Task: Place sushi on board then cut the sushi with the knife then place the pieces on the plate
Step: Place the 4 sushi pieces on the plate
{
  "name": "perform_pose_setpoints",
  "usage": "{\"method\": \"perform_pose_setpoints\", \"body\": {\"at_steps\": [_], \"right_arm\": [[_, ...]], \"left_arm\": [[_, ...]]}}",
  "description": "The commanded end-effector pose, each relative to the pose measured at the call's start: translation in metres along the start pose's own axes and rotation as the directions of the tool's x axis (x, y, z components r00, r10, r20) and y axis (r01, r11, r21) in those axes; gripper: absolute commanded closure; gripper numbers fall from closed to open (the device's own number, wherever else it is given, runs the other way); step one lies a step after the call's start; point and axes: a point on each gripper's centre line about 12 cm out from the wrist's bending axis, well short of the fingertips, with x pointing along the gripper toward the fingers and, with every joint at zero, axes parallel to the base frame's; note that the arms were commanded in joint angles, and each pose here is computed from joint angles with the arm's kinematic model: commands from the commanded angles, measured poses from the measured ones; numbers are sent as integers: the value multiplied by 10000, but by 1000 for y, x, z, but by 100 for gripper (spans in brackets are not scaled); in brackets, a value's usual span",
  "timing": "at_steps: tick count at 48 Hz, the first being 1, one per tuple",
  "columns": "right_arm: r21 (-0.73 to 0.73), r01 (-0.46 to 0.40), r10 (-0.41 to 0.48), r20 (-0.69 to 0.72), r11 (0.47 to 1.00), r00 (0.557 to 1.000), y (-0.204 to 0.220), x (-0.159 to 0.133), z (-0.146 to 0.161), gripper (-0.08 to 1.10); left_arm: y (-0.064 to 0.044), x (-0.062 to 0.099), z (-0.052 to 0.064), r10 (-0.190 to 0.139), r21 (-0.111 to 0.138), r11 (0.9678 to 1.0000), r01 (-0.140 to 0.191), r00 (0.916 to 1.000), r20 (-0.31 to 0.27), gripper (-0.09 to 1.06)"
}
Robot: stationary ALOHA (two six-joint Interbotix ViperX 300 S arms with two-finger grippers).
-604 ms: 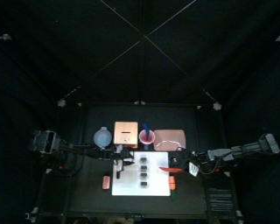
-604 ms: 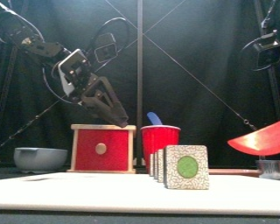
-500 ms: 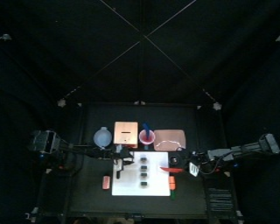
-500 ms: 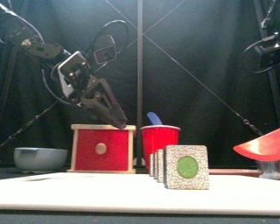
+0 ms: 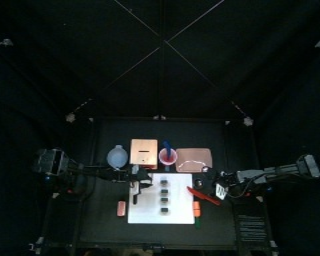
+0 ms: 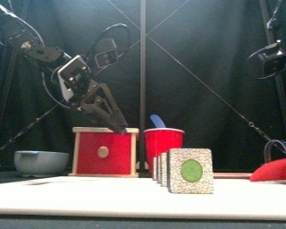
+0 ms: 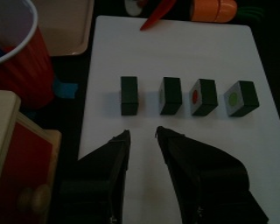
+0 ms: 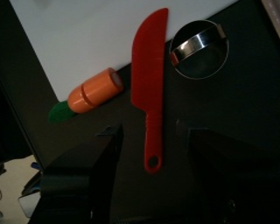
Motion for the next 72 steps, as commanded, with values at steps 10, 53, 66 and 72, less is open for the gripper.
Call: {"method": "perform_pose_setpoints", "body": {"at_steps": [10,53,66,72], "right_arm": [[-1596,856,-381,2798,9835,9593,10,-16,63,17],[-4732,1665,118,3511,8651,9363,43,108,170,16],[-4826,1758,-264,3005,8580,9534,39,142,176,16],[-4779,1743,-318,2915,8610,9560,39,149,178,16]], "left_arm": [[1,-2,9,25,-44,10000,-23,9993,370,25],[4,3,-10,107,-56,9999,-108,9997,-240,25],[4,5,-11,105,6,9999,-105,9995,-301,25],[4,5,-11,104,6,9999,-104,9995,-301,25]]}}
